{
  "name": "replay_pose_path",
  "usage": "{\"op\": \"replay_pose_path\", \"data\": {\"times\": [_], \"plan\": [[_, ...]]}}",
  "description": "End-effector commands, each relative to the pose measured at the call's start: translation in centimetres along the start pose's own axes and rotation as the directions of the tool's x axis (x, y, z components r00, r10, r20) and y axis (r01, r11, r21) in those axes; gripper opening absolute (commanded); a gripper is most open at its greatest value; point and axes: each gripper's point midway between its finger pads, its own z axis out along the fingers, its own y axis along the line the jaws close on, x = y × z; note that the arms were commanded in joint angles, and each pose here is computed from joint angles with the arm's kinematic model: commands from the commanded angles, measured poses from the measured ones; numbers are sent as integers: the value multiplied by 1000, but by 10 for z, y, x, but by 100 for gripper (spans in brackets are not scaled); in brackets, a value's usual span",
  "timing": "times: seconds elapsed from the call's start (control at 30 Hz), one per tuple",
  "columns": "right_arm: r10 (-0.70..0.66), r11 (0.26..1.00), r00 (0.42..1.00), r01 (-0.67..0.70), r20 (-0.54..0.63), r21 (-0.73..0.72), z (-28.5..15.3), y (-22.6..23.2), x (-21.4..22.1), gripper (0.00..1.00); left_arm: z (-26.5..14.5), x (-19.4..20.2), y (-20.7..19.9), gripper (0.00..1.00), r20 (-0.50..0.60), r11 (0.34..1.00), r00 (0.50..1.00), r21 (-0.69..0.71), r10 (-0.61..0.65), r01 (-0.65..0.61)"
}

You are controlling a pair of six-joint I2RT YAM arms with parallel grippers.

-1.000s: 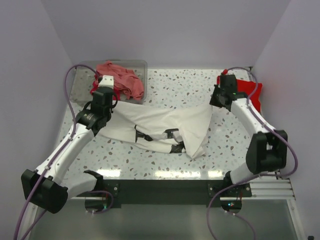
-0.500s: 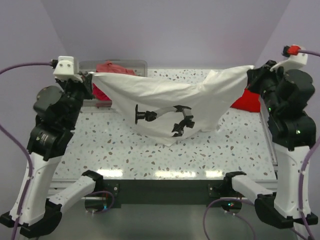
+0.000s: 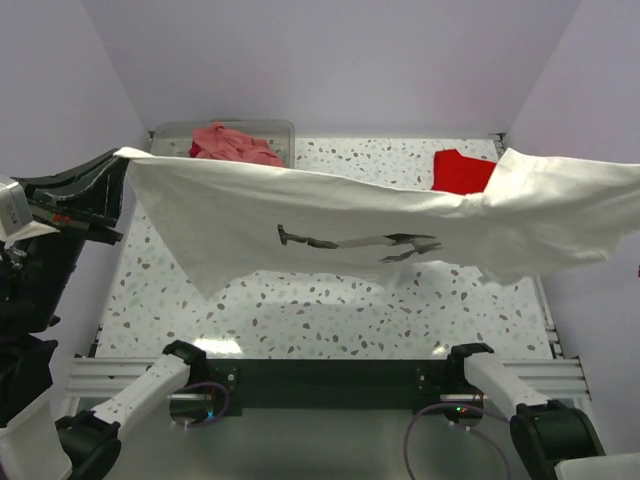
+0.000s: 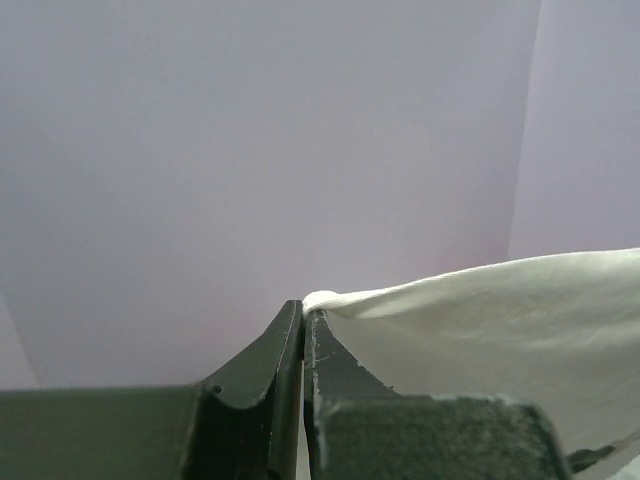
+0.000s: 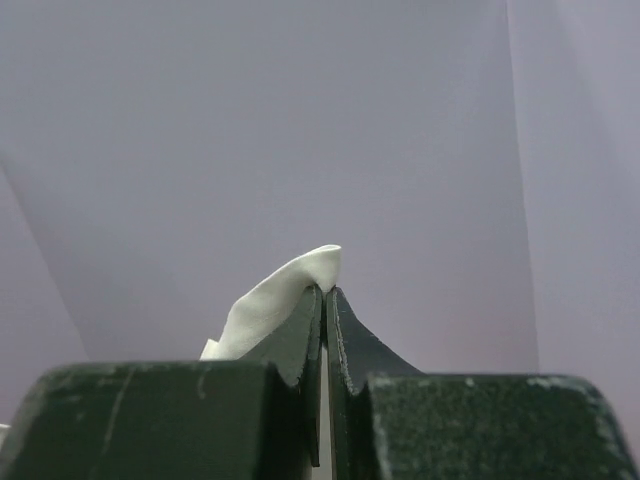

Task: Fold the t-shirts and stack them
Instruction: Flatten the tshirt out

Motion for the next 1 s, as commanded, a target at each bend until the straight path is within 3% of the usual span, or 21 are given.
{"op": "replay_pose_path", "data": {"times": [0.0,0.13,0.37,0.5,0.7,0.97], "plan": [[-35,999,997,36,-68,14,16,-5,21,0,0,7,-8,0,-37,999,999,44,-7,8],[-25,1000,992,25,-127,4,37,-5,46,0,20,40,1,0,-107,1000,994,-13,-13,12],[-91,994,939,108,-331,33,96,-11,142,0,68,171,27,0,-389,987,921,-150,-8,-54],[-118,988,917,146,-381,45,113,-15,169,0,81,207,37,0,-456,977,890,-189,2,-100],[-125,988,912,151,-391,36,126,-12,175,0,88,201,42,0,-443,971,896,-213,1,-106],[-102,994,943,109,-318,5,103,-5,134,0,68,154,30,0,-353,986,935,-137,39,-93]]}}
